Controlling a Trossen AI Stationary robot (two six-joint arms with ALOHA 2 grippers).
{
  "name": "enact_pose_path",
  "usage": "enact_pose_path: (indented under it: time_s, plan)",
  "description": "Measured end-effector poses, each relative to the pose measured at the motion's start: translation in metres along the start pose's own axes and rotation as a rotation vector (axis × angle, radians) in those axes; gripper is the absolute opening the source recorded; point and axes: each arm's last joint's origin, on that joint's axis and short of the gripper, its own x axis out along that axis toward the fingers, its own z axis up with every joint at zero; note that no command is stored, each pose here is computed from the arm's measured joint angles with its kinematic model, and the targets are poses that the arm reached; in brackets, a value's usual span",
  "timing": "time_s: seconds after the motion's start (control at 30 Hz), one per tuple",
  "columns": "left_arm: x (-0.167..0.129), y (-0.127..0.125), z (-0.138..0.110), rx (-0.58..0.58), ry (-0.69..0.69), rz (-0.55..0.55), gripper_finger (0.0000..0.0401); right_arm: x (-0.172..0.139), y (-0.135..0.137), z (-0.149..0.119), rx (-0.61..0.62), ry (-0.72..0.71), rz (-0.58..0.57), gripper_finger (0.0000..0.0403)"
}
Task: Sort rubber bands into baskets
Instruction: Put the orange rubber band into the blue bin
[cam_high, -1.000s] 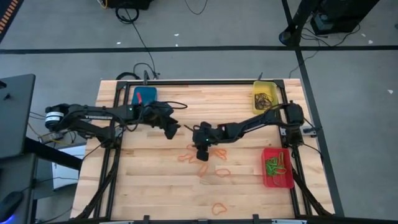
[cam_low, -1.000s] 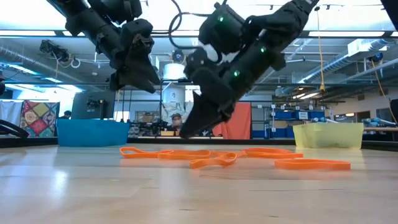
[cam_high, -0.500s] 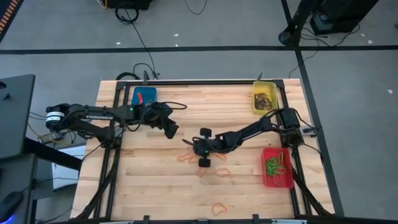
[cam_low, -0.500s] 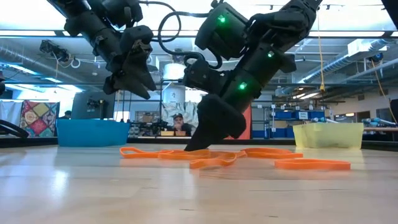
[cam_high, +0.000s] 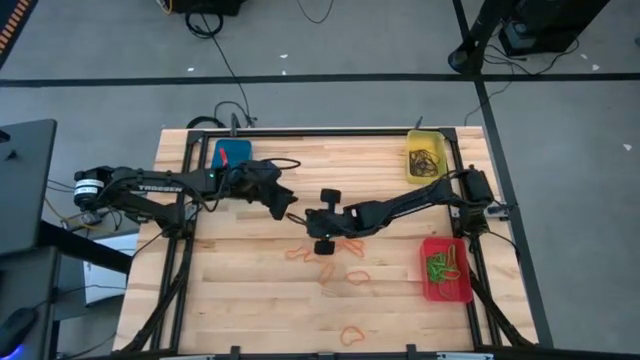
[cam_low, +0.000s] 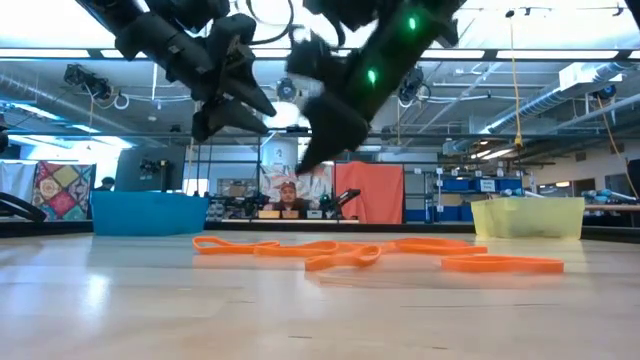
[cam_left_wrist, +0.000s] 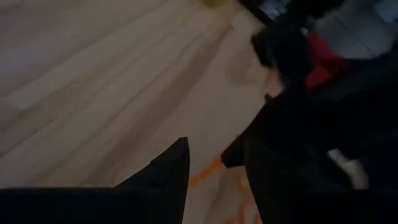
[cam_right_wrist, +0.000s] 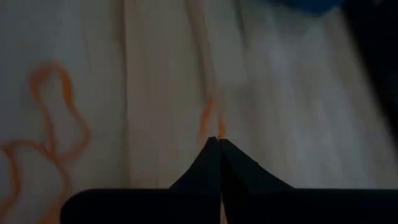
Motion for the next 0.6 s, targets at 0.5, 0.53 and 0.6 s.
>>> enact_pose_path:
  time_s: [0.5,0.53,0.6]
  plan:
    - [0.000,0.009,0.004,0.083,0.011,0.016,0.0157,-0.026,-0.031,0.054,-0.061,-0.134,-0.124,0.0002]
    - [0.000,0.009,0.004,0.106,0.011,0.019,0.0157,-0.028,-0.032,0.056,-0.066,-0.140,-0.126,0.0002]
    - [0.000,0.010,0.004,0.142,0.010,0.019,0.0157,-0.029,-0.032,0.057,-0.074,-0.141,-0.127,0.0002]
